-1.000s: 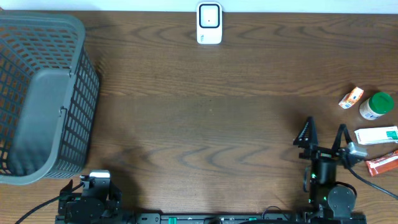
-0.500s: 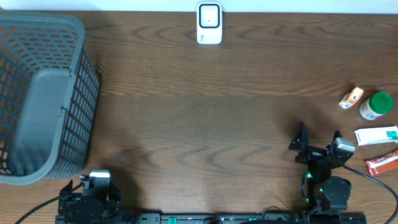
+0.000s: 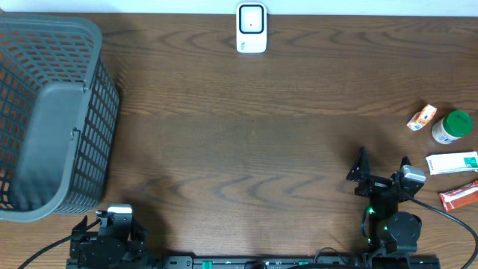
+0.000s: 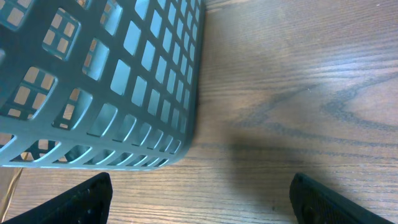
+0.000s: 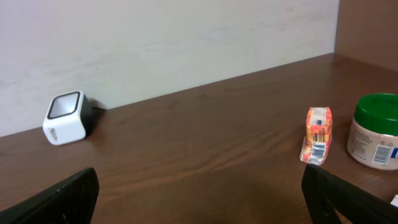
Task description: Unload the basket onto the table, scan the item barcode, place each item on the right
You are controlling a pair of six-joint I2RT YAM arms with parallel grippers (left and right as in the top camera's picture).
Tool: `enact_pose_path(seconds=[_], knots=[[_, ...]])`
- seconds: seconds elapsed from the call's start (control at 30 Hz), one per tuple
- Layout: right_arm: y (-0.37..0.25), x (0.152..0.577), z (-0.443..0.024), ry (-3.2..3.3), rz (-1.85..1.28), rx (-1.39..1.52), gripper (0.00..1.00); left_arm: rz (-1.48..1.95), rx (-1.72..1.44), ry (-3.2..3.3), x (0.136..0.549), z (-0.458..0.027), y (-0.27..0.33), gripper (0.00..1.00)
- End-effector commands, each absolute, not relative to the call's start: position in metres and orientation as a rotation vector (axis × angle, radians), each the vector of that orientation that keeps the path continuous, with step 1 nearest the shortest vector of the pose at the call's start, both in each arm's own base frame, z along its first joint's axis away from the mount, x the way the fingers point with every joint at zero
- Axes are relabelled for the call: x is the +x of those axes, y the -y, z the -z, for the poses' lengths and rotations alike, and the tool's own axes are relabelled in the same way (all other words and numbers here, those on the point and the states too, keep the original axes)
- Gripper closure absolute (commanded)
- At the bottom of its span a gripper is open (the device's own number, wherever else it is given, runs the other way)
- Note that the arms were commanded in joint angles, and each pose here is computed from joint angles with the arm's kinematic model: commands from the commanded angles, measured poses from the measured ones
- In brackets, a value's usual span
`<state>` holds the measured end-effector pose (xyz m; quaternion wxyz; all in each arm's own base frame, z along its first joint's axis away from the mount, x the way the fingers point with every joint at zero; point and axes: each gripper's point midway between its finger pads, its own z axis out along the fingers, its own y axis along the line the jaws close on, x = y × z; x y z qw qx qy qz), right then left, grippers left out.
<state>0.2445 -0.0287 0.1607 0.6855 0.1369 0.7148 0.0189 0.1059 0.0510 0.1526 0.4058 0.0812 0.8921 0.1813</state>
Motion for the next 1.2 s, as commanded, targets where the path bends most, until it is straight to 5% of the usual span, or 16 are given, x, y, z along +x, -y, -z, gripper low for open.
enact_pose_path(seconds=[0.0, 0.73, 1.17], knots=[[0.027, 0.244, -0.160, -1.604, -0.034, 0.292, 0.01, -0.470, 0.257, -2.281, 0.100, -0.145, -0.051, 0.09], [0.027, 0.244, -0.160, -1.604, -0.034, 0.292, 0.01, -0.462, 0.253, -2.272, 0.102, -0.147, -0.050, 0.09], [0.027, 0.244, -0.160, -1.604, -0.034, 0.292, 0.01, -0.086, 0.173, -1.768, 0.168, -0.250, 0.006, 0.09]])
